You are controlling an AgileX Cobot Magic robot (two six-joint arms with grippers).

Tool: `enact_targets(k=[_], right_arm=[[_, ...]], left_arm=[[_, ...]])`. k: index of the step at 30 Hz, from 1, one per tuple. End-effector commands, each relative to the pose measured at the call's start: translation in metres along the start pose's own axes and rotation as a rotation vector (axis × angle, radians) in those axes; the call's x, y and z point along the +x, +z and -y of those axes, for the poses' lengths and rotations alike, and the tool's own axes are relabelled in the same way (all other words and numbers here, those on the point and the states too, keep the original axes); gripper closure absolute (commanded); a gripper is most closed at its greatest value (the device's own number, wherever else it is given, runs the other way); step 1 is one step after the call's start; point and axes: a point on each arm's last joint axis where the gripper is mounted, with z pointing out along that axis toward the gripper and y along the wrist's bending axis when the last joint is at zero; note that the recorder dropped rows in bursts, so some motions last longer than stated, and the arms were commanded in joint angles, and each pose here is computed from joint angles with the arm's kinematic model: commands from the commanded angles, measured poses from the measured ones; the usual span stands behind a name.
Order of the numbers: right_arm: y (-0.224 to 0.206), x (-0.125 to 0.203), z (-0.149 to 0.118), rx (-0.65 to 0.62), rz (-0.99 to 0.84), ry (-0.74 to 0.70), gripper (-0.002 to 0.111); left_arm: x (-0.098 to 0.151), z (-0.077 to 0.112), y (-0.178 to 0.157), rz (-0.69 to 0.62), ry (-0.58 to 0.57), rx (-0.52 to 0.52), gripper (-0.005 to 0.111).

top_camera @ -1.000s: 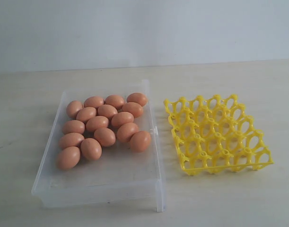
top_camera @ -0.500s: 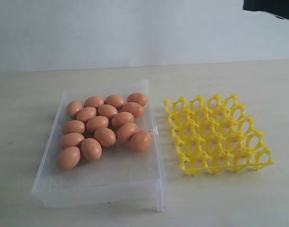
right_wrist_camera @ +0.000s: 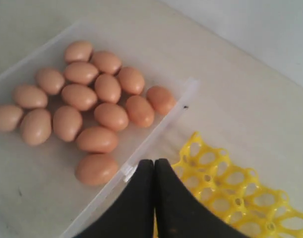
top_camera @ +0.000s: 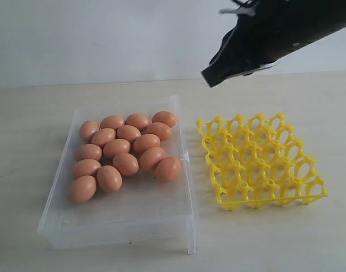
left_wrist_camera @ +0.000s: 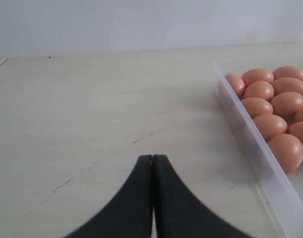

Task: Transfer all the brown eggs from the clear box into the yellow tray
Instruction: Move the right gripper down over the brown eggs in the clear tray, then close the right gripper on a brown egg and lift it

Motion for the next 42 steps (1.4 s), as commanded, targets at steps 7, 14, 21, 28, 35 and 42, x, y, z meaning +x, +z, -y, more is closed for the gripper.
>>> enact_targets(k=[7, 14, 21, 28, 35, 42], right_arm=[[0.061, 0.005, -0.043, -0.242, -0.223, -0.465, 0.057], [0.092, -0.002, -0.056, -0.251, -0.162, -0.612, 0.054], [0.129, -0.024, -0.052, -0.246, -0.14, -0.653, 0.054], [0.161, -0.013, -0.059, -0.364, -0.299, -0.728, 0.06], [0.189, 0.003, -0.062, -0.401, -0.314, -0.808, 0.058], [0.218, 0.018, -0.059, -0.362, -0.329, -0.86, 0.054]], left_arm=[[-0.002, 0.0, 0.0, 0.007, 0.003, -0.004, 0.107], [-0.002, 0.0, 0.0, 0.007, 0.003, -0.004, 0.107], [-0.002, 0.0, 0.0, 0.007, 0.003, -0.004, 0.107], [-0.002, 0.0, 0.0, 0.007, 0.003, -0.004, 0.107], [-0.002, 0.0, 0.0, 0.007, 0.003, -0.004, 0.107], [-0.002, 0.0, 0.0, 0.007, 0.003, -0.004, 0.107]])
